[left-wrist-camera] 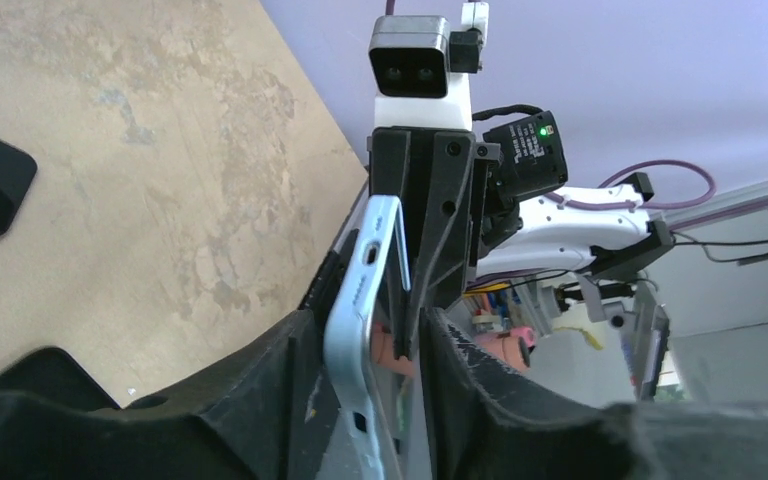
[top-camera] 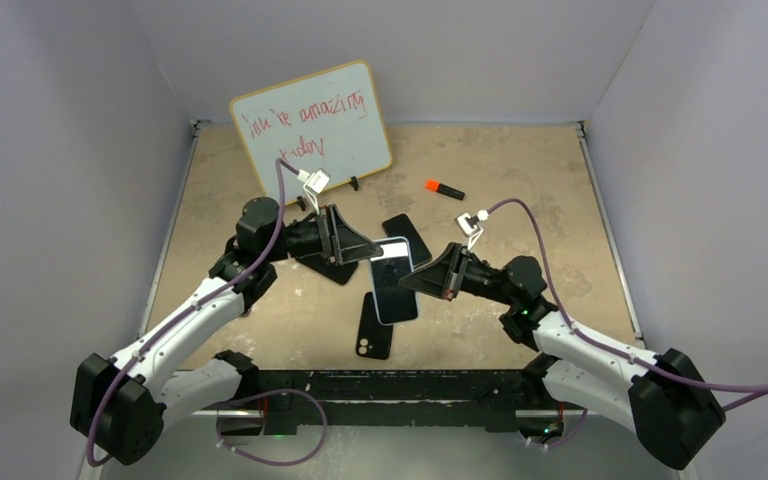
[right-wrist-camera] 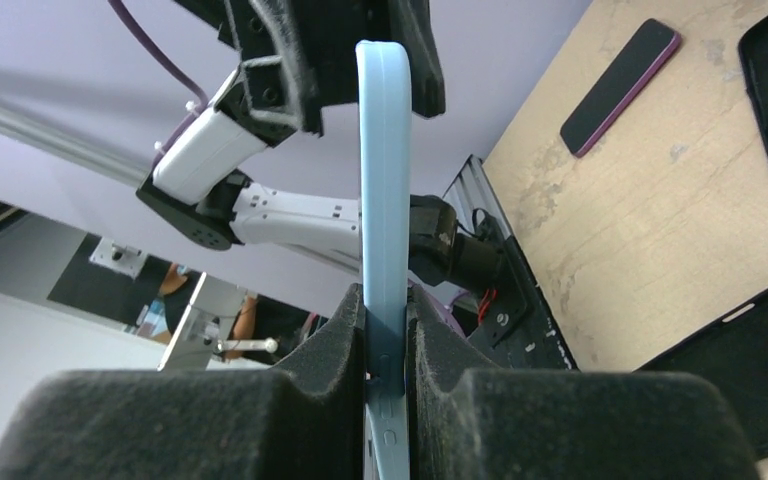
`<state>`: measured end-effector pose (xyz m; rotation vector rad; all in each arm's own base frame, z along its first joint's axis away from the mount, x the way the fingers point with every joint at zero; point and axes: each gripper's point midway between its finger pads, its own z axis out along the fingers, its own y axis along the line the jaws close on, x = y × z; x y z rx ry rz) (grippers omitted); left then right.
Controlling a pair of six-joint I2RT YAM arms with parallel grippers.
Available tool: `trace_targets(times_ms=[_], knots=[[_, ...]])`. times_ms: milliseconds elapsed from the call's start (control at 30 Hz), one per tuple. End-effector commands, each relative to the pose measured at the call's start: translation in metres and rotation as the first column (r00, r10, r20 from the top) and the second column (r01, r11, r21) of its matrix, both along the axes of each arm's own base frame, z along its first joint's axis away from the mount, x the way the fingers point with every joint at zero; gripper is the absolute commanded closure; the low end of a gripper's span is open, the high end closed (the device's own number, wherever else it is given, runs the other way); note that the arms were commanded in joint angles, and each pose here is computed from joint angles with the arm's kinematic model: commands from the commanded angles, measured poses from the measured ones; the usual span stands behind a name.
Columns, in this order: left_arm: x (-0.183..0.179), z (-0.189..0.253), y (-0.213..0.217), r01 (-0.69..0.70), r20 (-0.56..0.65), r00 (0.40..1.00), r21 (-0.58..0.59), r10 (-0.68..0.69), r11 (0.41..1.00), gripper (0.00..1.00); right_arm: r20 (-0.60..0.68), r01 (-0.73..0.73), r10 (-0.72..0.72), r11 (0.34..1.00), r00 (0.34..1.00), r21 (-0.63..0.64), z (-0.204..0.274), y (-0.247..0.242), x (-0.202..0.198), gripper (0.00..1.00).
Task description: Put the phone into the phone case
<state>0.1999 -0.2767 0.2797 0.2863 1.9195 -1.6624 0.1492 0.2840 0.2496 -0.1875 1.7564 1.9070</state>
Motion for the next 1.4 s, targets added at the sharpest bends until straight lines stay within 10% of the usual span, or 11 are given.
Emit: trace_targets(times_ms=[0,667,900,1167,1367], knots=[[0.002,0.025,0.003,-0.011,0.084,0.996,0.001,0.011,1.0,0.46,0.06,0.082,-0.089,0.99,0.994,0.113,0.046,-0.005,0.012,1.0],[-0.014,-0.014,0.0,0.072,-0.019,0.997,-0.039,-0.073,0.997,0.43,-0.031,0.261,-0.26,0.942,0.965,0.213,0.062,-0.007,0.056,1.0],[-0.001,-0.039,0.002,0.026,-0.03,0.999,0.09,-0.023,0.996,1.0,-0.063,0.283,-0.276,0.946,0.959,0.16,0.041,-0.001,0.067,1.0],[0.013,-0.056,0.01,-0.033,-0.026,0.999,0.235,0.04,0.971,1.0,-0.068,0.335,-0.33,0.938,0.942,0.088,0.025,-0.005,0.073,1.0],[-0.001,-0.049,0.012,-0.008,-0.048,0.999,0.191,0.018,0.982,0.58,-0.087,0.375,-0.367,0.921,0.926,0.106,0.035,-0.012,0.075,1.0]])
